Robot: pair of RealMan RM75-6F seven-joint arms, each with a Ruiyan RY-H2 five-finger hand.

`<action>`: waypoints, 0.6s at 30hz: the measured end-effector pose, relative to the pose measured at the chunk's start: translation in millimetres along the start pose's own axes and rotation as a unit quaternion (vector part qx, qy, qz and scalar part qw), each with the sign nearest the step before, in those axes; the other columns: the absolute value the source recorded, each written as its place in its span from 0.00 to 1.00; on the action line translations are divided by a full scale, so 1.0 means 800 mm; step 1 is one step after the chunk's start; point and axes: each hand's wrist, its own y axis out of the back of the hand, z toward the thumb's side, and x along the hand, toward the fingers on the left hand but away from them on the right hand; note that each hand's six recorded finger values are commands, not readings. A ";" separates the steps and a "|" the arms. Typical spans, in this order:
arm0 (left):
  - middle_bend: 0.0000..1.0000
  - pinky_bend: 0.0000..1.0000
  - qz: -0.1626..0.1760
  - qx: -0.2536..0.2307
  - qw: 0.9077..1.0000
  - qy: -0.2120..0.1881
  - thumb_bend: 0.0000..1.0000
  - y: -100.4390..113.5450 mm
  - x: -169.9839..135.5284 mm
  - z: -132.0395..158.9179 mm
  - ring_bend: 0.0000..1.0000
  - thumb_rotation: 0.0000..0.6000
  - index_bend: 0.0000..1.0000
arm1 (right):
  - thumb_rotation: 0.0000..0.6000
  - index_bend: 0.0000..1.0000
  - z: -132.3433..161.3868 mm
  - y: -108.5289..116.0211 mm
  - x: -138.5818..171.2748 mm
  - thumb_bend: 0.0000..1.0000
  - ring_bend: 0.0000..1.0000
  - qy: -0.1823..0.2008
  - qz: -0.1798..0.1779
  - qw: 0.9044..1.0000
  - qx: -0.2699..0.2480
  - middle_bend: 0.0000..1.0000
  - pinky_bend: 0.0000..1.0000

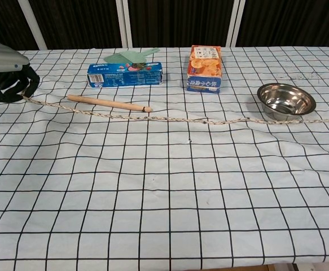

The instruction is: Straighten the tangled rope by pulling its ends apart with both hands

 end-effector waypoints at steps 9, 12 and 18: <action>0.71 0.55 -0.019 -0.003 1.000 0.008 0.46 -0.028 -0.002 -0.009 0.62 1.00 0.60 | 1.00 0.64 -0.010 -0.004 -0.010 0.42 0.97 -0.010 0.011 1.000 0.003 0.92 1.00; 0.71 0.55 -0.026 -0.009 1.000 0.002 0.46 -0.038 -0.001 -0.002 0.62 1.00 0.59 | 1.00 0.64 -0.009 -0.010 -0.012 0.42 0.97 -0.011 0.020 1.000 0.003 0.92 1.00; 0.71 0.55 -0.040 -0.017 0.999 -0.009 0.46 -0.055 0.007 0.011 0.62 1.00 0.59 | 1.00 0.64 -0.006 -0.020 -0.019 0.42 0.97 -0.013 0.031 0.999 -0.004 0.92 1.00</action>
